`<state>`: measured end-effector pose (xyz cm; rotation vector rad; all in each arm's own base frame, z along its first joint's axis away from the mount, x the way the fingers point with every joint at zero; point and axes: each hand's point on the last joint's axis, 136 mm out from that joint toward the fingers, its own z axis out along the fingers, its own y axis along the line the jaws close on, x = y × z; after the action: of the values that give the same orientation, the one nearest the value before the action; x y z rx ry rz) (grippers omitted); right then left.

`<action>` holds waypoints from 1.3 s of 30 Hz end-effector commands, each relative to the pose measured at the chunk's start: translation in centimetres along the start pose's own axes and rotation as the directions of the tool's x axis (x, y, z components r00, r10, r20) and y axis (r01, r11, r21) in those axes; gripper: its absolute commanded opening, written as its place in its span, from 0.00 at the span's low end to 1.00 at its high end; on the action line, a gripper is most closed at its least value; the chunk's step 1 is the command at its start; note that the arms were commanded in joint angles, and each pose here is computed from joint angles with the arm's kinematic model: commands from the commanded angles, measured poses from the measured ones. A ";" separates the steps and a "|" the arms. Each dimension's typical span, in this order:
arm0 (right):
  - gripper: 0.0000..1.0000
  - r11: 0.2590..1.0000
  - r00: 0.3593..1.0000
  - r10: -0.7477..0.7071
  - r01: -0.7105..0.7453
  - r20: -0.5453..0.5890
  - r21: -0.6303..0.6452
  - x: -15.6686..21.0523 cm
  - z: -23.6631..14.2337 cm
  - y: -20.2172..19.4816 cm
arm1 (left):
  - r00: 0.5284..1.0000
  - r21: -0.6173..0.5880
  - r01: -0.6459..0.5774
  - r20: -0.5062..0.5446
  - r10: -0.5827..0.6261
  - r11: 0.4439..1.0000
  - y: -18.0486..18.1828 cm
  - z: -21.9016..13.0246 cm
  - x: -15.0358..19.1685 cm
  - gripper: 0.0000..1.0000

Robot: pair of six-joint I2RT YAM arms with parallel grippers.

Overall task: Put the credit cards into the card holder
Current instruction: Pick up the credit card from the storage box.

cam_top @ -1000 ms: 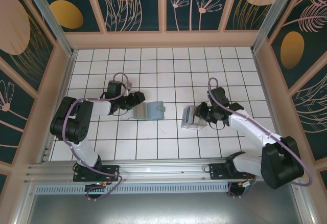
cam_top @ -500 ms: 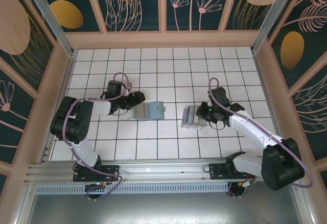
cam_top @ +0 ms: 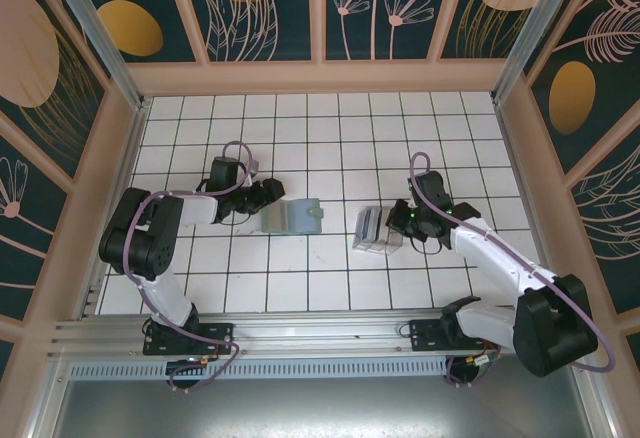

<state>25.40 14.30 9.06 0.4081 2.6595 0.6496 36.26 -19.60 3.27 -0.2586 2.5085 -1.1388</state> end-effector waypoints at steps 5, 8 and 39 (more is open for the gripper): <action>0.04 1.000 0.999 -0.024 0.023 0.034 0.012 -0.6 -1.5 0.4 | 0.969 -0.186 0.108 -0.201 -0.145 0.977 6.3 2.0 7.5 0.65; 0.04 1.000 0.999 -0.027 0.026 0.029 0.014 -0.5 -1.6 0.4 | 0.970 -0.189 0.110 -0.195 -0.147 0.976 6.4 1.9 7.5 0.65; 0.00 0.902 0.955 -0.278 0.295 0.100 -0.314 -2.7 -4.9 10.2 | 0.987 -0.273 0.085 -0.108 -0.118 0.958 6.1 -1.6 7.3 0.69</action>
<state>27.69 16.04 17.90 0.1226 2.4980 0.7064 35.06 -19.09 3.50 -0.2228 2.4936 -0.9918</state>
